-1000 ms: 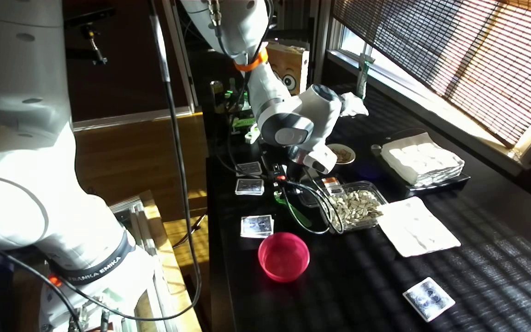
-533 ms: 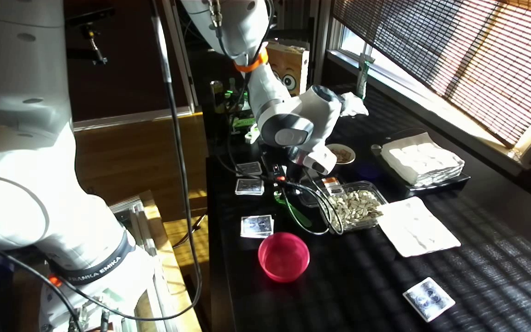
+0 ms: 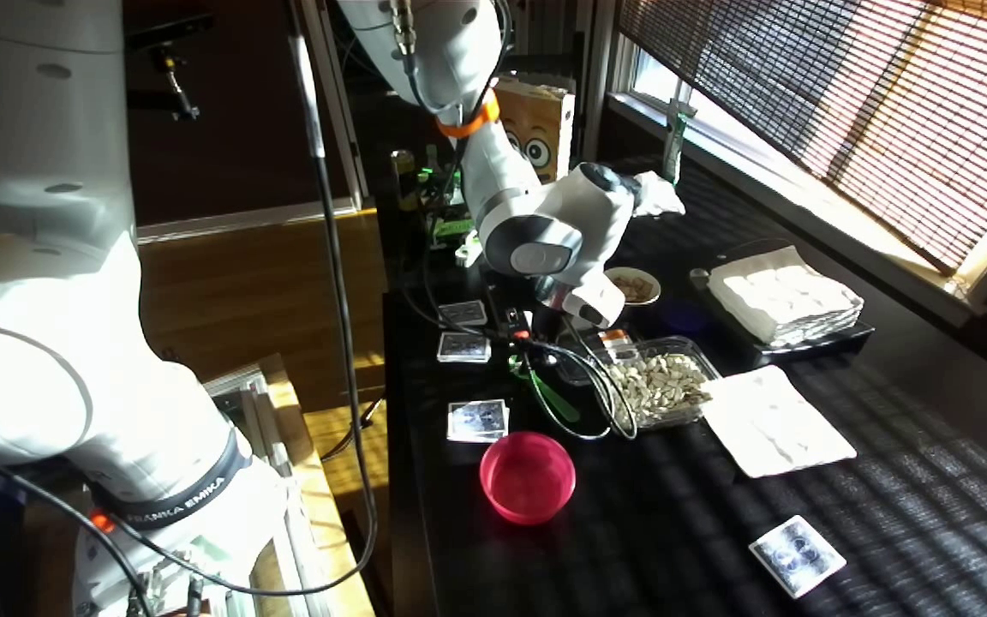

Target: Place some grains on the spoon, empty them into the container with grains and then place the spoon back

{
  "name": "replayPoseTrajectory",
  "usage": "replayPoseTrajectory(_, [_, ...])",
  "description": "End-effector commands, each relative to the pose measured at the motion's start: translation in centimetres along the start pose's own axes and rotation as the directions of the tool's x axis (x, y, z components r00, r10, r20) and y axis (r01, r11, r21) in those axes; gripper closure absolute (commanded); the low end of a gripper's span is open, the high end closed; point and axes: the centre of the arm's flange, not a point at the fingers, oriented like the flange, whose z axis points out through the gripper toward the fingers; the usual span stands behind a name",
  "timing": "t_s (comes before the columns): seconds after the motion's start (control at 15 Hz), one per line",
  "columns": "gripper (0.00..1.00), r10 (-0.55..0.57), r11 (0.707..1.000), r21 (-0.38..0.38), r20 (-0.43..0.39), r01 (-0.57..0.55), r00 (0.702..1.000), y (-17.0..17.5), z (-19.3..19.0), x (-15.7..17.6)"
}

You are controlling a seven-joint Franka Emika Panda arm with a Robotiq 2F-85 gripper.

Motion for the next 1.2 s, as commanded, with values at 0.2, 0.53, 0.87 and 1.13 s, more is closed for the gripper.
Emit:
replayPoseTrajectory(0.2, [0.96, 0.007, 1.000, 0.017, -0.024, -0.006, 1.000, 0.10, 0.33, 0.51])
replayPoseTrajectory(0.53, [0.96, 0.006, 1.000, 0.022, -0.028, -0.005, 1.000, 0.05, 0.18, 0.55])
replayPoseTrajectory(0.87, [0.96, 0.006, 1.000, 0.022, -0.032, -0.005, 0.999, -0.03, -0.08, 0.39])
replayPoseTrajectory(1.13, [0.96, 0.004, 1.000, 0.023, -0.037, -0.003, 0.999, -0.22, -0.10, 0.42])
